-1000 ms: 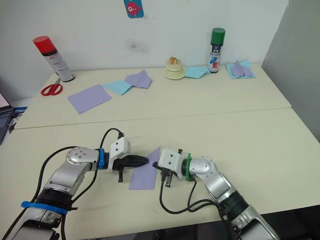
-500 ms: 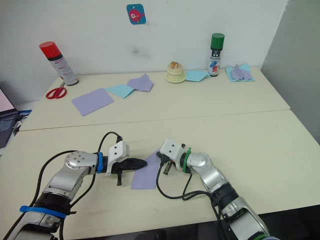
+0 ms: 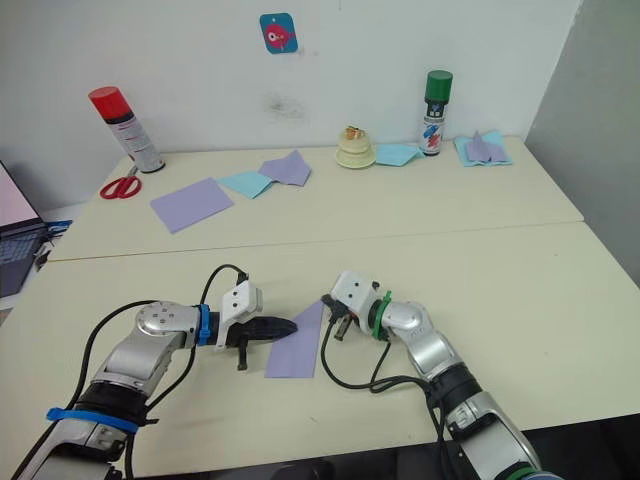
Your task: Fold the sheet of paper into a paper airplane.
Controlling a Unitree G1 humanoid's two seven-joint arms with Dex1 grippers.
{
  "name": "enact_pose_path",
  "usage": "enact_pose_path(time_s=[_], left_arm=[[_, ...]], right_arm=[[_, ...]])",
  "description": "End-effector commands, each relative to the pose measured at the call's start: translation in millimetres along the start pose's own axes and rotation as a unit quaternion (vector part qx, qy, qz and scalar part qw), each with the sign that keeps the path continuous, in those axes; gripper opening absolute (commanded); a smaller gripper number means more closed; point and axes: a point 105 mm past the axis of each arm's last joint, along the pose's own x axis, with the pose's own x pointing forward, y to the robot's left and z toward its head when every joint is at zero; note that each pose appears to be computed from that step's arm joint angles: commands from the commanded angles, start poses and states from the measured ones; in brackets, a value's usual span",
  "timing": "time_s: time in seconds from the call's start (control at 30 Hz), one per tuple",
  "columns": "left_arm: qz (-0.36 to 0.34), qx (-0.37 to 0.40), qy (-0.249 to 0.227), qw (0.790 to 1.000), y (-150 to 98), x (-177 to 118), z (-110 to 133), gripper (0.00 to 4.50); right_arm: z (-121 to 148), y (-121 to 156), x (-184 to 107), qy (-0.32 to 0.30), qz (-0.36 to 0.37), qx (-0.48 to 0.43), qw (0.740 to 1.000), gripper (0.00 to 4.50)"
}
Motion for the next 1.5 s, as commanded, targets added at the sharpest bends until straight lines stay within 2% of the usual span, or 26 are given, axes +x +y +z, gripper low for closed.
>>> enact_pose_path(time_s=[0.03, 0.33, 0.57, 0.73, 0.9, 1.03, 1.17, 1.3, 1.5], left_arm=[[0.000, -0.041, 0.042, 0.998, -5.7, 5.5, -25.6, 0.03], [0.001, -0.049, 0.039, 0.998, -7.8, 6.7, -26.4, 0.03], [0.003, -0.051, 0.039, 0.998, -6.6, 6.7, -26.0, 0.03], [0.002, -0.050, 0.040, 0.998, -7.1, 7.3, -26.0, 0.03], [0.002, -0.051, 0.029, 0.998, -5.7, 9.6, -21.4, 0.03], [-0.002, -0.041, 0.004, 0.999, -5.1, 8.1, -6.8, 0.03], [-0.008, -0.014, -0.025, 1.000, -3.1, 0.4, 18.9, 0.03], [-0.013, 0.004, -0.038, 0.999, -1.3, -6.4, 35.7, 0.03], [-0.016, 0.028, -0.039, 0.999, 0.2, -11.8, 44.9, 0.03]], right_arm=[[6.0, 21.7, 2.1, -0.016, 0.048, 0.000, 0.999, 0.00], [-23.2, 76.1, -3.8, 0.027, 0.140, 0.035, 0.989, 0.00], [-39.6, 106.5, -19.6, 0.064, 0.206, 0.059, 0.975, 0.00], [-43.7, 117.8, -29.9, 0.074, 0.227, 0.070, 0.968, 0.00], [-32.7, 104.9, -29.3, 0.047, 0.194, 0.049, 0.979, 0.00], [1.5, 70.6, -25.5, -0.011, 0.123, 0.014, 0.992, 0.00], [33.9, 45.3, -36.3, -0.041, 0.085, -0.022, 0.995, 0.00], [49.3, 36.7, -46.1, -0.044, 0.074, -0.034, 0.996, 0.00], [56.7, 32.2, -54.3, -0.042, 0.063, -0.039, 0.996, 0.00]])
